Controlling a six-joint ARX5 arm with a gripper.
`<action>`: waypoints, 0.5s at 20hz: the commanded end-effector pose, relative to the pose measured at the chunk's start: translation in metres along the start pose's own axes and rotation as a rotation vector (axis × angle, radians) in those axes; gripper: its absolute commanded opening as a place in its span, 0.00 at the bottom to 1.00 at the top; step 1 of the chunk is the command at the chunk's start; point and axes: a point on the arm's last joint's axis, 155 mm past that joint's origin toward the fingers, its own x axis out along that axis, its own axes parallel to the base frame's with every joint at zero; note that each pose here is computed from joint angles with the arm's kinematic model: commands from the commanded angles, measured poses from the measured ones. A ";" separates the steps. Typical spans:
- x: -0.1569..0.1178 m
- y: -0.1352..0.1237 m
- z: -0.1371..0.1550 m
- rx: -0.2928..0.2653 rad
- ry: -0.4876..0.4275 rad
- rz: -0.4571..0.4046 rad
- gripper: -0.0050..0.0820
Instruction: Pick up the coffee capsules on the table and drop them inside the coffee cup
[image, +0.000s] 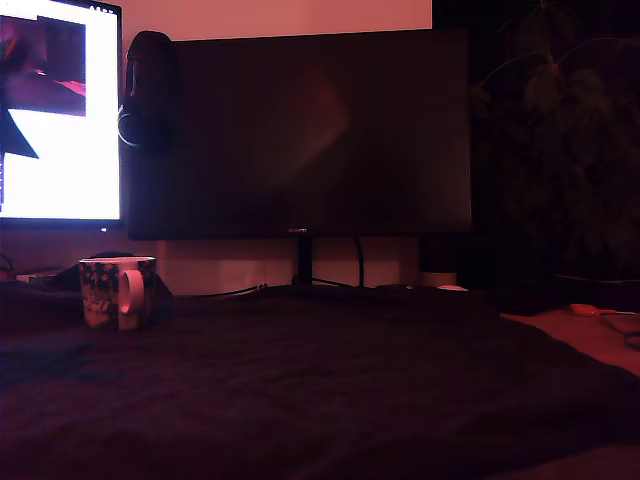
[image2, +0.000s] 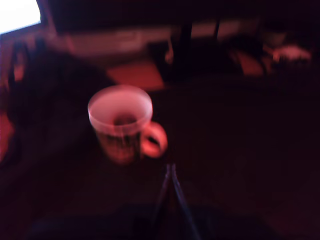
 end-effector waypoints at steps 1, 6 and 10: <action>-0.006 -0.004 -0.012 -0.004 -0.013 -0.005 0.03; -0.026 -0.006 -0.035 -0.033 -0.057 0.012 0.03; -0.041 -0.005 -0.044 -0.073 -0.106 0.040 0.03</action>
